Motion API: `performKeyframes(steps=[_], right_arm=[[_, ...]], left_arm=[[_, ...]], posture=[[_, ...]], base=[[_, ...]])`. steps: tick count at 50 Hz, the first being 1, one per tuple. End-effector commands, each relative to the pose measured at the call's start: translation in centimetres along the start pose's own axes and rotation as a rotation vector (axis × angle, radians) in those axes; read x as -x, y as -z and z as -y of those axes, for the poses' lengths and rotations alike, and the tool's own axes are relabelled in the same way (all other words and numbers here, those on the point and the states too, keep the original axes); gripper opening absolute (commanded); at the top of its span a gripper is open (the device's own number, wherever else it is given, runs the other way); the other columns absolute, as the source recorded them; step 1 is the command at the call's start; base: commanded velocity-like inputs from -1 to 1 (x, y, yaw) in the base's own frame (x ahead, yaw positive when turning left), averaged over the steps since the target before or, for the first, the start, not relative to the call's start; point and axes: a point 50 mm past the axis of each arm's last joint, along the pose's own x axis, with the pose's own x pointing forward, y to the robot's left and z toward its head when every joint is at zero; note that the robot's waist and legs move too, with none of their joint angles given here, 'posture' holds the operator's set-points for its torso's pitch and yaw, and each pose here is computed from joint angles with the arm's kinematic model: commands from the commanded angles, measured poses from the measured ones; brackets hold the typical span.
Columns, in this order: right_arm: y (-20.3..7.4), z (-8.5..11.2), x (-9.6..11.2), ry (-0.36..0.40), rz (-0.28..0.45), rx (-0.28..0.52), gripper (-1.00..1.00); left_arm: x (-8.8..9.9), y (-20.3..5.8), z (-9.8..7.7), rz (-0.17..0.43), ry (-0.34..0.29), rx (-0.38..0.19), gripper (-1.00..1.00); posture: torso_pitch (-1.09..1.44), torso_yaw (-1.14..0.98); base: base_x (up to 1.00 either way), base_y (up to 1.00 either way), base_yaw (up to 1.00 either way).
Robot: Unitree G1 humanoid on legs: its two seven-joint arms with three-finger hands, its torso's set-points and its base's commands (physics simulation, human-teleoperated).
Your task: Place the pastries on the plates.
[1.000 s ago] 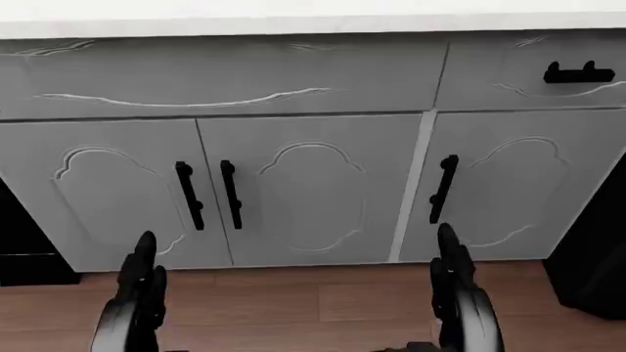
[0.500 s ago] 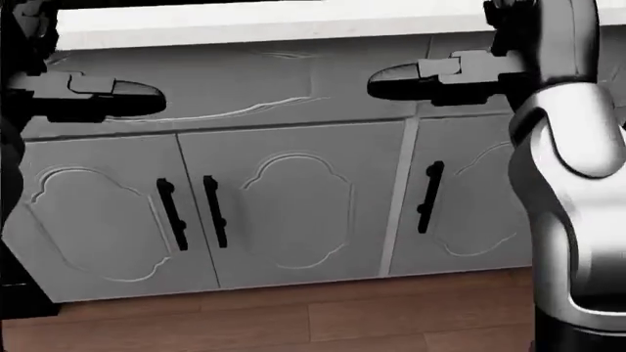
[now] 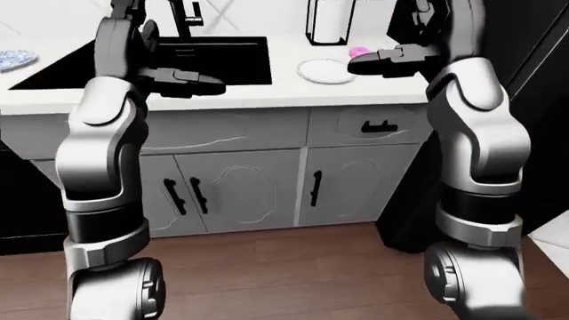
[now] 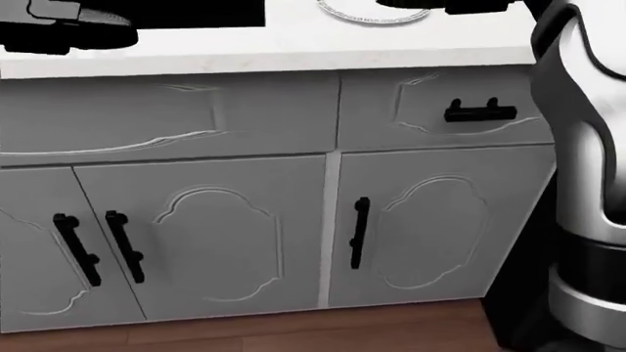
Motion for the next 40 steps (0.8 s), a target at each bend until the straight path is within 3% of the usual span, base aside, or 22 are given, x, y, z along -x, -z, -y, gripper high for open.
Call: performKeyframes(steps=[1, 15, 25, 40], right_arm=[[-2.3, -0.3, 0.0, -0.012, 0.115, -0.009, 1.00], [-1.3, -1.0, 0.3, -0.039, 0.103, 0.007, 1.00], [-1.7, -1.6, 0.3, -0.084, 0.108, 0.030, 1.00], [-1.0, -1.8, 0.3, -0.080, 0.109, 0.024, 1.00]], left_arm=[[0.3, -2.9, -0.9, 0.143, -0.050, -0.007, 1.00], [0.9, -3.7, -3.2, 0.170, -0.130, -0.051, 1.00], [0.7, -3.8, -3.4, 0.156, -0.131, -0.051, 1.00], [0.7, -3.7, -3.4, 0.158, -0.124, -0.062, 1.00]], posture=[[0.00, 0.00], [0.00, 0.00], [0.00, 0.00], [0.00, 0.00]], base=[[0.57, -0.73, 0.00], [0.56, -0.25, 0.00], [0.43, 0.00, 0.00], [0.12, 0.00, 0.32]])
